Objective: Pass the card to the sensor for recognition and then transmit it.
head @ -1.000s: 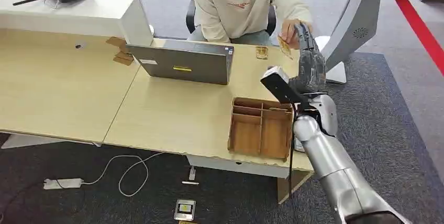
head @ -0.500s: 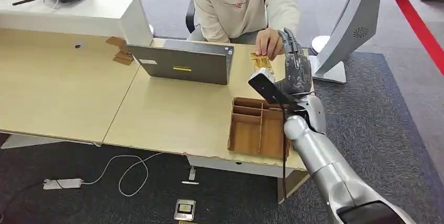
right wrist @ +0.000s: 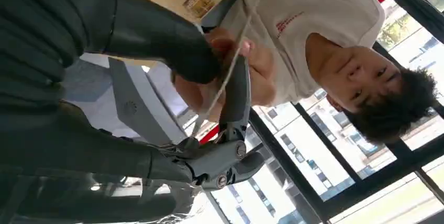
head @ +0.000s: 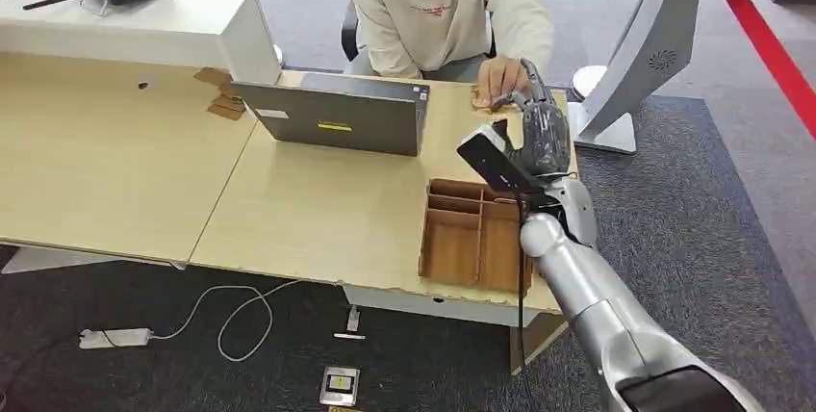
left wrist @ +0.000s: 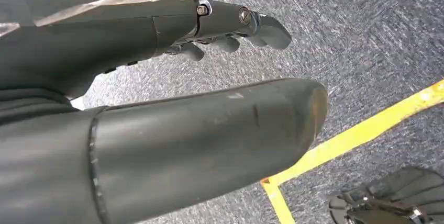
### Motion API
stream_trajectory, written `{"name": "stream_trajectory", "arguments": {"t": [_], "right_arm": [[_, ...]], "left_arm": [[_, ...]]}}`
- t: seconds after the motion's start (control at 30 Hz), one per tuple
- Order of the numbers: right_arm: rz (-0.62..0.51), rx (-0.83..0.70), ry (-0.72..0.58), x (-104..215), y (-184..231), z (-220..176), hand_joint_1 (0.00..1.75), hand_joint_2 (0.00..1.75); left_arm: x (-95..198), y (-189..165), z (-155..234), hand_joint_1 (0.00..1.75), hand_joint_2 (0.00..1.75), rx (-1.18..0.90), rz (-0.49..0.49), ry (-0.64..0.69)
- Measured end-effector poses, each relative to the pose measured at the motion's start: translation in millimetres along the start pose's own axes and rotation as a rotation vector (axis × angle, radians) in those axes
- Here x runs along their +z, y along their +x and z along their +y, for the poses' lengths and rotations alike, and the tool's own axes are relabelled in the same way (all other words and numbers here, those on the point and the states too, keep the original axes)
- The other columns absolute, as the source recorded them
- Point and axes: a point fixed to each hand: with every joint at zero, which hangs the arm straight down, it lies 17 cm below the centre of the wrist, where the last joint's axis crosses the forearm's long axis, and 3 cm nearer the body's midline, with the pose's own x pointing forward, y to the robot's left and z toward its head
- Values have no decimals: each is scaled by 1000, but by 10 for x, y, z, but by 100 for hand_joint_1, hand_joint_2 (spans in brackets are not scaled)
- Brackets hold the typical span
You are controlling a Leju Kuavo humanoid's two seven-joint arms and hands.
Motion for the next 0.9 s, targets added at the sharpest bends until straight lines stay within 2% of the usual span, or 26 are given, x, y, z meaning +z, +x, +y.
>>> {"name": "stream_trajectory", "arguments": {"t": [0.57, 0.9], "right_arm": [[22, 3, -3, 21, -97, -21, 175, 175], [55, 8, -33, 8, -281, -202, 175, 175]], "left_arm": [[-6, 7, 19, 0, 0, 0, -10, 3], [-6, 2, 21, 0, 0, 14, -7, 4]]}}
